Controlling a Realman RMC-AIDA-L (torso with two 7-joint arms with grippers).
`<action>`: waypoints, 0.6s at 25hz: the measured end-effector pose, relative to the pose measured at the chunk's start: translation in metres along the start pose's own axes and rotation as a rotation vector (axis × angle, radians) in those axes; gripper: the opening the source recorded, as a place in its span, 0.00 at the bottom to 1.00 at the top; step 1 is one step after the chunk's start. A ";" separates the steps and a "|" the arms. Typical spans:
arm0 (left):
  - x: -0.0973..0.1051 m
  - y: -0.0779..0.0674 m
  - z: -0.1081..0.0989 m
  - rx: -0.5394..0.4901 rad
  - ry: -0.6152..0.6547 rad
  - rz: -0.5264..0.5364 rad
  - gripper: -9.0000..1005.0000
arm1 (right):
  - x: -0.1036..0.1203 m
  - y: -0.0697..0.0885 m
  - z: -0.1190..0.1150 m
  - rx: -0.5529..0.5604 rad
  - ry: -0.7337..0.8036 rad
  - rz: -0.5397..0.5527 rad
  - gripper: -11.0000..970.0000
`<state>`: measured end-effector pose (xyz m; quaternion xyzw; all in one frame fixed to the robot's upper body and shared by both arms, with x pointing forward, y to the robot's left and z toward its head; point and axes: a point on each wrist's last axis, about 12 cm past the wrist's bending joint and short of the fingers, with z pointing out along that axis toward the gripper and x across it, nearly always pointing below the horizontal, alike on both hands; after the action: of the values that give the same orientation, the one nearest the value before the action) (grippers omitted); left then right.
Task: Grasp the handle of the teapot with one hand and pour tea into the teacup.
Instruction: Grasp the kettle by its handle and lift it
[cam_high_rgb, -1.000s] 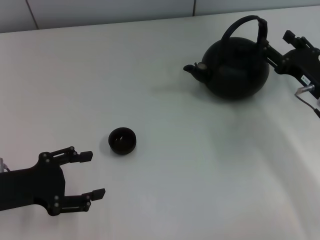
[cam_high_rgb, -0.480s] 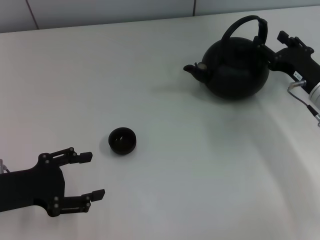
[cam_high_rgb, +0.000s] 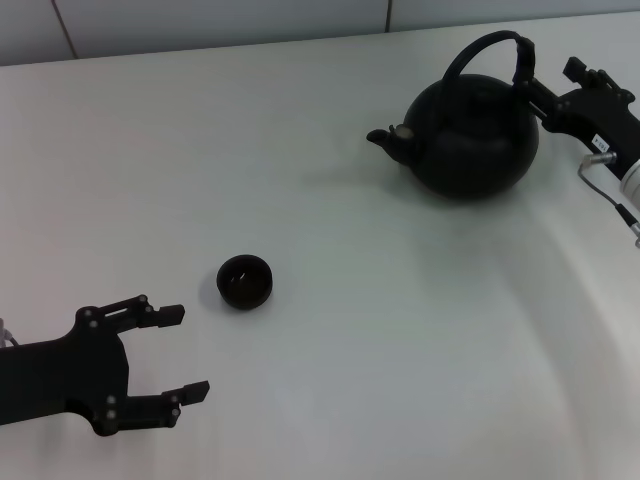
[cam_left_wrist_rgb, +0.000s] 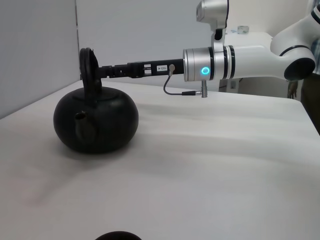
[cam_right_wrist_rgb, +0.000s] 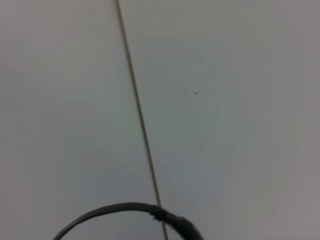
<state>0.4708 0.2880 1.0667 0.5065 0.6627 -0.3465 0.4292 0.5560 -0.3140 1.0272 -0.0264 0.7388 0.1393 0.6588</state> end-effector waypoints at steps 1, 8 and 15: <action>0.000 0.000 0.000 -0.001 0.001 0.000 0.84 | 0.000 0.000 0.001 0.006 0.000 0.003 0.79; 0.000 0.000 -0.001 -0.004 0.003 0.002 0.84 | -0.001 0.004 0.007 -0.018 0.012 -0.009 0.77; 0.001 0.000 -0.001 -0.005 0.004 0.003 0.84 | -0.002 0.006 0.008 -0.030 0.014 -0.019 0.58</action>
<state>0.4705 0.2894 1.0662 0.5072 0.6634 -0.3433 0.4299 0.5623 -0.3067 1.0291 -0.0443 0.7410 0.1438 0.6544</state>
